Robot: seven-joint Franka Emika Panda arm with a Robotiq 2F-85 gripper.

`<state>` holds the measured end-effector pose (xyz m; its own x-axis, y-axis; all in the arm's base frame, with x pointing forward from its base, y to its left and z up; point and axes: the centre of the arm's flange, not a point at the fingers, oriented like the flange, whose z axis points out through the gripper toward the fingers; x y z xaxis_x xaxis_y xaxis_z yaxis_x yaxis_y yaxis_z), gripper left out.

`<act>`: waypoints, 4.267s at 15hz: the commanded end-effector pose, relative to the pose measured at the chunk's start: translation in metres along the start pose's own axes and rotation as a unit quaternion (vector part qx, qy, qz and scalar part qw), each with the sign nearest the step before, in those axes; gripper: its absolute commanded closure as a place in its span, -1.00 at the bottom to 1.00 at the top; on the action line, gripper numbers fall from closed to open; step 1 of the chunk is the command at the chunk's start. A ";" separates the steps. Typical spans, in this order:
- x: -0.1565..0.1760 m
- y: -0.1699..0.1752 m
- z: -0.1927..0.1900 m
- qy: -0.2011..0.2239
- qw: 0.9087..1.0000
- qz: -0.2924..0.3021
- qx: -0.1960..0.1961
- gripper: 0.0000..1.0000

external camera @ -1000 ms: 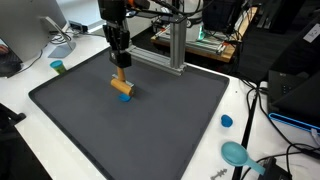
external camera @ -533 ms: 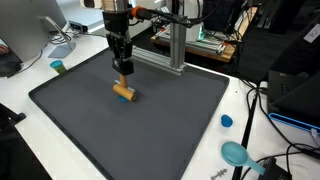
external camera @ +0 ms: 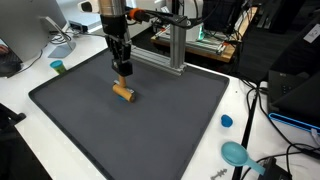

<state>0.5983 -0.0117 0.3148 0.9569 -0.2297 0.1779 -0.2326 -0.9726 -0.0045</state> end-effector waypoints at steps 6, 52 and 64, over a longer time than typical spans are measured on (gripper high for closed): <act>0.019 0.008 0.036 -0.091 0.996 0.005 -0.017 0.57; -0.043 -0.039 -0.069 -0.184 0.922 -0.337 -0.047 0.57; -0.014 -0.071 -0.129 -0.100 0.783 -0.609 -0.074 0.57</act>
<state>0.5619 0.0612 0.4299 0.5838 0.7991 -0.1437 0.8119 -0.5749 0.1013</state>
